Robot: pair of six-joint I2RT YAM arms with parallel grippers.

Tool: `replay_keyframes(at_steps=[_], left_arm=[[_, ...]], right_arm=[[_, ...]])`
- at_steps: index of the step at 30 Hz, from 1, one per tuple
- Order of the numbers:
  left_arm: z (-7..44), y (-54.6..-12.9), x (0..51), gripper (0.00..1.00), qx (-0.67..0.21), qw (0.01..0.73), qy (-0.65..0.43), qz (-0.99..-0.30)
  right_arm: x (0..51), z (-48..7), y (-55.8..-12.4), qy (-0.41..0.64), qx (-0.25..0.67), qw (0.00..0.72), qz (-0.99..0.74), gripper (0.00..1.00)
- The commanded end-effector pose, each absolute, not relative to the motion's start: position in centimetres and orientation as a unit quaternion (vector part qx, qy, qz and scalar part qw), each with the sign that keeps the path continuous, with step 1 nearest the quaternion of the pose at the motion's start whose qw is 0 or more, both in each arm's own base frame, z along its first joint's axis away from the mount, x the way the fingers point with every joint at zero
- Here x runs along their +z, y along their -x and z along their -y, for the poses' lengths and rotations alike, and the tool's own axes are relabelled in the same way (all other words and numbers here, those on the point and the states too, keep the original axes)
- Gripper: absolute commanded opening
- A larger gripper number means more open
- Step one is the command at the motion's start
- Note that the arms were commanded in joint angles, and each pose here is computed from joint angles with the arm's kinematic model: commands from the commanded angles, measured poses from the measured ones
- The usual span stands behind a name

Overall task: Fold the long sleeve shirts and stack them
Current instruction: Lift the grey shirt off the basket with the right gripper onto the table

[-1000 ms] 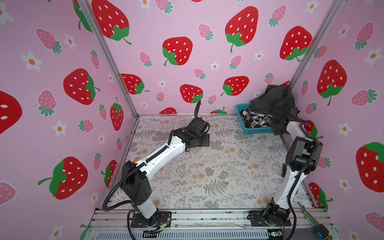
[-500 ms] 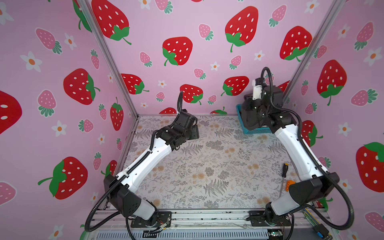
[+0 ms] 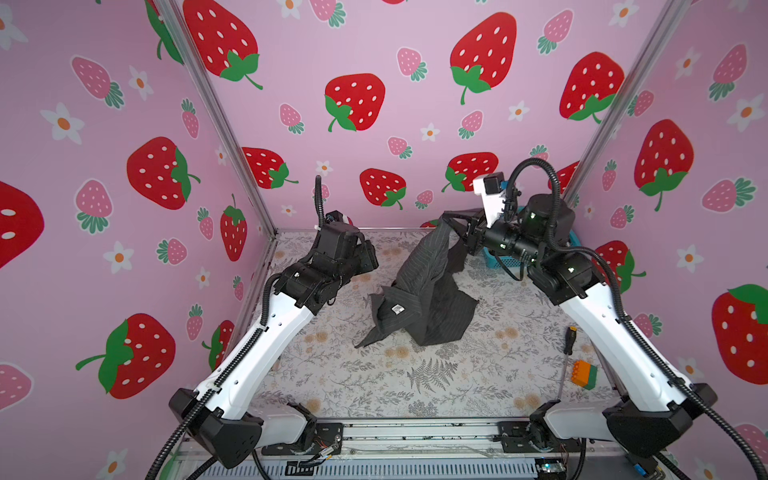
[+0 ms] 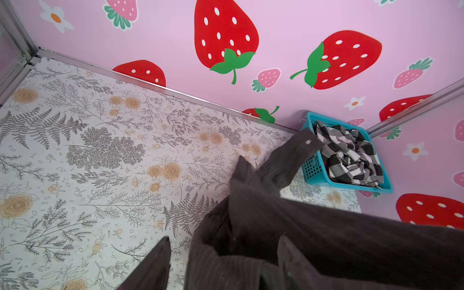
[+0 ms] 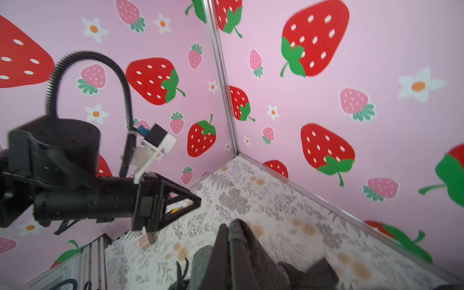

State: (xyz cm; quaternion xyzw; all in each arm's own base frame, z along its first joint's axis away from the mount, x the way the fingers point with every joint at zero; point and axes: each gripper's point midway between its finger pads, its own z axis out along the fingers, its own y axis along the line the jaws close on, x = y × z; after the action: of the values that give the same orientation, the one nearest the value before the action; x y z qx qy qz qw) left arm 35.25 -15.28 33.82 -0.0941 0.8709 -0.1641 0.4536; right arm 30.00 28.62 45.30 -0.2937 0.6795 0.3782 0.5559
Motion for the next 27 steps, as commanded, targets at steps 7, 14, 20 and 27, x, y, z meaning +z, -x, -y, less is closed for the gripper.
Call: replay_keyframes(at_steps=[7, 14, 20, 27], left_arm=[[17.1, -32.0, 21.8, 0.77, -0.154, 0.289, 0.038, -0.944], [16.2, -30.9, 17.3, 0.8, -0.141, 0.226, 0.067, -0.962], [15.0, -30.2, 13.7, 0.82, -0.17, 0.165, 0.132, -0.962], [13.2, -30.2, 13.1, 0.78, -0.24, 0.16, 0.207, -0.935]], right_arm=[[21.5, -15.9, -33.7, 0.046, 0.167, 0.395, -0.902, 0.29], [19.4, -18.4, -31.3, 0.101, 0.107, 0.359, -0.922, 0.72], [16.7, -32.5, -21.9, 0.279, 0.22, 0.322, -0.877, 0.79], [10.9, -38.5, -15.7, 0.293, 0.27, 0.23, -0.888, 0.74]])
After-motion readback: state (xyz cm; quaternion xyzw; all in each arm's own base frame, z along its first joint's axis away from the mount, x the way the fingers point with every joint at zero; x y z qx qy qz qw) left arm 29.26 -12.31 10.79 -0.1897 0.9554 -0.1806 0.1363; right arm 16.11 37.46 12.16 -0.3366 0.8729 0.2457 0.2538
